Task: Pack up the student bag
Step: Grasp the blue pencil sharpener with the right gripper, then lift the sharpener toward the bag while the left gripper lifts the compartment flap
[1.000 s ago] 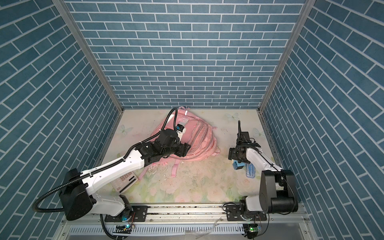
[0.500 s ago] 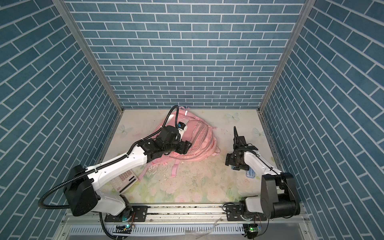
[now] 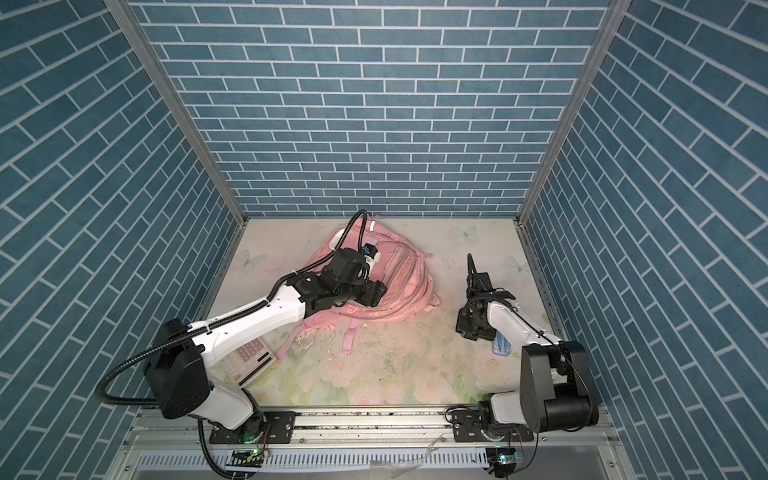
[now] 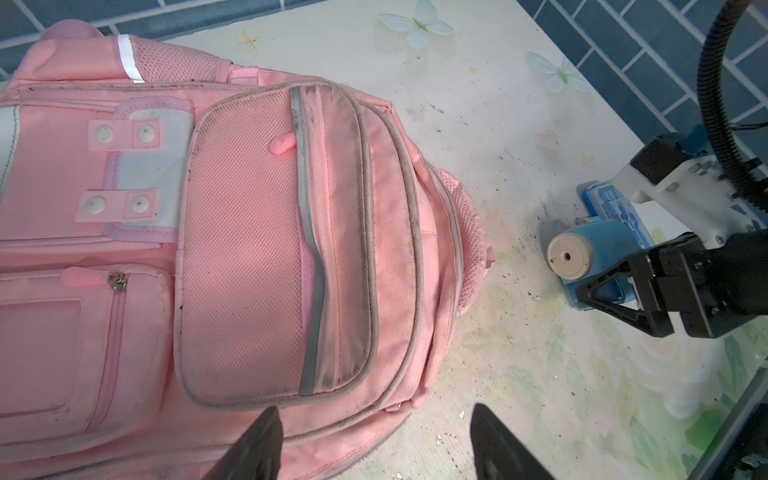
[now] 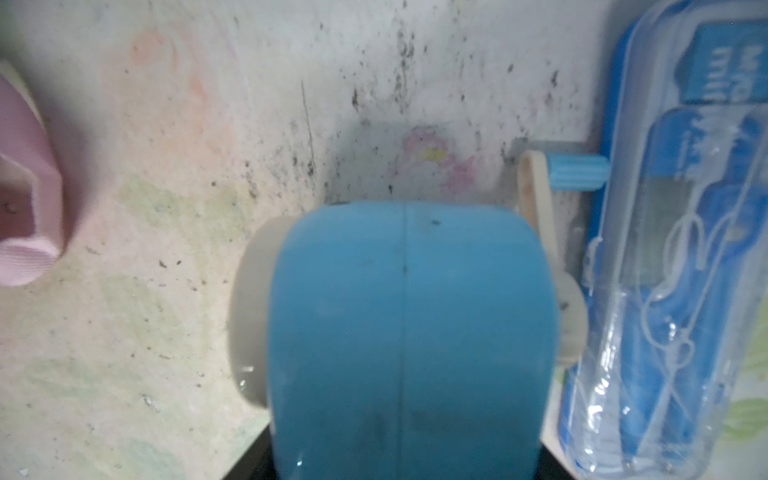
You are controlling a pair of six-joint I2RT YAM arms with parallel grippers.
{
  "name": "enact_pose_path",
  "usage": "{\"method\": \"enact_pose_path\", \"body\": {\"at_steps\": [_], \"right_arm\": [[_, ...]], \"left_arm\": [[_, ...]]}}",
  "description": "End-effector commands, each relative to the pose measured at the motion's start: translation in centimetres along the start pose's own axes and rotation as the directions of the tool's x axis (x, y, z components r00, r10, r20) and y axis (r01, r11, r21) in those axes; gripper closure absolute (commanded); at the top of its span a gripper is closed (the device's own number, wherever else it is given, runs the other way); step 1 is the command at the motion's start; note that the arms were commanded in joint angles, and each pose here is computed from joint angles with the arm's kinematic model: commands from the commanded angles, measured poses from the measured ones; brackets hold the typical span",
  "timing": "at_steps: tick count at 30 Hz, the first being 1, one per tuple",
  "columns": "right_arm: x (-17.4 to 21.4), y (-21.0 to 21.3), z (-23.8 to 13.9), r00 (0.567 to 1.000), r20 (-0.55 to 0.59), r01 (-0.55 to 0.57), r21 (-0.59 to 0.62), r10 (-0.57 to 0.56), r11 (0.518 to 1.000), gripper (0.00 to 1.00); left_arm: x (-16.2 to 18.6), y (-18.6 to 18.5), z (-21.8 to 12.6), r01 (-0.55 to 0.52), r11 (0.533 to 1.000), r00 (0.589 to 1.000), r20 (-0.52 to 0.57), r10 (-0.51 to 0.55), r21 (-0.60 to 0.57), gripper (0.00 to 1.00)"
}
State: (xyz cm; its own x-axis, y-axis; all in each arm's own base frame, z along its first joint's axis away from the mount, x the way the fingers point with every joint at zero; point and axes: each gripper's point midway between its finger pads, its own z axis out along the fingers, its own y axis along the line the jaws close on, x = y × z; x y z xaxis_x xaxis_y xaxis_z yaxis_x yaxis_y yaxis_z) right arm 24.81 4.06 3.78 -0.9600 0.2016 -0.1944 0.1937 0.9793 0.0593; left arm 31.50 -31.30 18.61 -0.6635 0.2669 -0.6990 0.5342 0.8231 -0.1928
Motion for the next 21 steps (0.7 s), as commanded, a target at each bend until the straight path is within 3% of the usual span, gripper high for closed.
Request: {"method": "enact_pose_path", "body": {"at_steps": [1,6,10,15,21], "right_arm": [[0.2,-0.4,-0.4,1.000,0.011,-0.015,0.014,0.014,1.000,0.37],[-0.4,0.1,-1.1,0.999,0.036,-0.001,-0.008,0.001,1.000,0.38],[-2.0,1.1,-3.3,0.993,0.120,0.010,-0.064,-0.002,0.998,0.41],[-4.6,3.6,-6.7,0.969,0.248,0.057,-0.175,-0.012,0.983,0.45],[-5.6,5.7,-8.0,0.959,0.282,0.096,-0.235,-0.027,0.967,0.46]], "left_arm": [[-0.6,0.4,-0.1,-0.009,1.000,1.000,-0.003,0.009,-0.022,0.27],[-0.2,1.9,0.8,0.046,0.996,0.997,-0.054,-0.050,-0.076,0.27],[-0.4,2.7,1.7,0.051,0.990,0.995,-0.080,-0.061,-0.131,0.27],[-1.0,2.1,4.0,0.023,0.992,0.993,-0.108,-0.037,-0.126,0.27],[-0.7,1.6,7.3,-0.038,0.988,0.987,-0.158,0.013,-0.151,0.27]]}}
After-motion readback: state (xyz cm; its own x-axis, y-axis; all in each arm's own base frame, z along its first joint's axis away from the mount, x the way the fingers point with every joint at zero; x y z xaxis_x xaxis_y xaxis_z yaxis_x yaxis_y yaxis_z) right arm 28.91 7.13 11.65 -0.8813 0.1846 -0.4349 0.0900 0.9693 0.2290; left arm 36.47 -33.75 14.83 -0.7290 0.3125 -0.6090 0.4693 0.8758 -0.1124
